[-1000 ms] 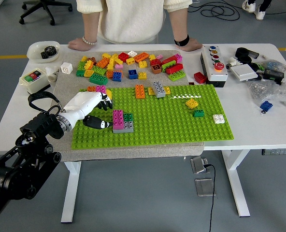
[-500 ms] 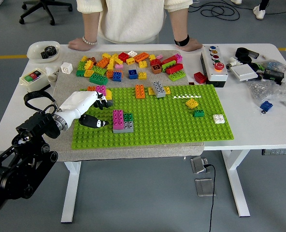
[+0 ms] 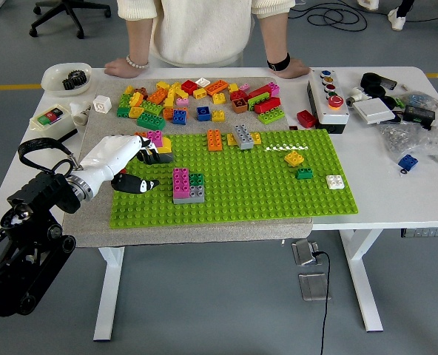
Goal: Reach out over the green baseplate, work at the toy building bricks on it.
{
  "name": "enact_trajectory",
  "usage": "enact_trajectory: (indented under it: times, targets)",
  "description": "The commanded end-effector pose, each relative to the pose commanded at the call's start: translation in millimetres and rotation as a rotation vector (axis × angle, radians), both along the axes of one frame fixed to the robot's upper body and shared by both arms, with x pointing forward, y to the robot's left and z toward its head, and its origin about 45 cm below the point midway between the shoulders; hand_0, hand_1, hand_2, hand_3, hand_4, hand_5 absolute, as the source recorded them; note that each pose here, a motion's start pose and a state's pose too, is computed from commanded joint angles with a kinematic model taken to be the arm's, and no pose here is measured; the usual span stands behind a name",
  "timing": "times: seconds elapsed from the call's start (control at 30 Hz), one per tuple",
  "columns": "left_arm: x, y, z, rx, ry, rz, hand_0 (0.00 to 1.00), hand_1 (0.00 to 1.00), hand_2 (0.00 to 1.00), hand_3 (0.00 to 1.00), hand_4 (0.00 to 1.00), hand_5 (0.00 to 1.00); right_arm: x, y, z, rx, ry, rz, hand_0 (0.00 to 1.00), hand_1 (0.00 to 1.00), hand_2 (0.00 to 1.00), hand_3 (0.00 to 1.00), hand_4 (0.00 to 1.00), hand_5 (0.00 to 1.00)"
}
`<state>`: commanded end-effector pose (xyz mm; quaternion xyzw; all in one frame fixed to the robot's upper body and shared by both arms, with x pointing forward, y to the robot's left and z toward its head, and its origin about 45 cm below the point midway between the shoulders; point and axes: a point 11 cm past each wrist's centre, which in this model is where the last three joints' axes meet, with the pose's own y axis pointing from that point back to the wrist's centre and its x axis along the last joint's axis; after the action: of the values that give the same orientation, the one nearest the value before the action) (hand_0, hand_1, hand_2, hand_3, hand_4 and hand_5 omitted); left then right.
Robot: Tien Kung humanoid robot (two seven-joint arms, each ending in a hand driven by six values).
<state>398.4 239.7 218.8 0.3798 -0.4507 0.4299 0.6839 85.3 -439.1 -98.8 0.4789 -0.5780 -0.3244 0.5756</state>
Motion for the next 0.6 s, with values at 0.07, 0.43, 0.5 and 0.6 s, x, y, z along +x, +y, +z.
enact_trajectory:
  times: [0.07, 0.43, 0.5, 0.6]
  targets:
    - [-4.9, -2, -0.7, -0.004, 0.003, -0.009, 0.809, 0.643, 0.573, 0.539, 0.915, 0.269, -0.4, 0, -0.1, 0.0, 0.0, 0.0, 0.75, 0.636, 0.679, 0.644, 0.867, 0.563]
    - [-19.4, -14, -15.6, -0.012, 0.027, -0.049, 0.998, 0.88, 0.829, 0.598, 0.998, 0.544, -0.6, -1, 0.1, 0.0, 0.0, -0.002, 0.75, 0.637, 0.679, 0.644, 0.867, 0.563]
    - [-19.1, -15, -14.8, -0.017, 0.02, -0.05, 0.998, 0.88, 0.829, 0.598, 0.998, 0.544, -0.4, -1, 0.3, -0.001, 0.0, -0.003, 0.75, 0.637, 0.679, 0.644, 0.867, 0.563]
    - [-19.0, -16, -13.8, -0.021, 0.015, -0.052, 0.998, 0.901, 0.854, 0.609, 0.998, 0.591, -0.4, -1, 0.4, -0.001, -0.001, -0.004, 0.751, 0.637, 0.679, 0.644, 0.867, 0.563]
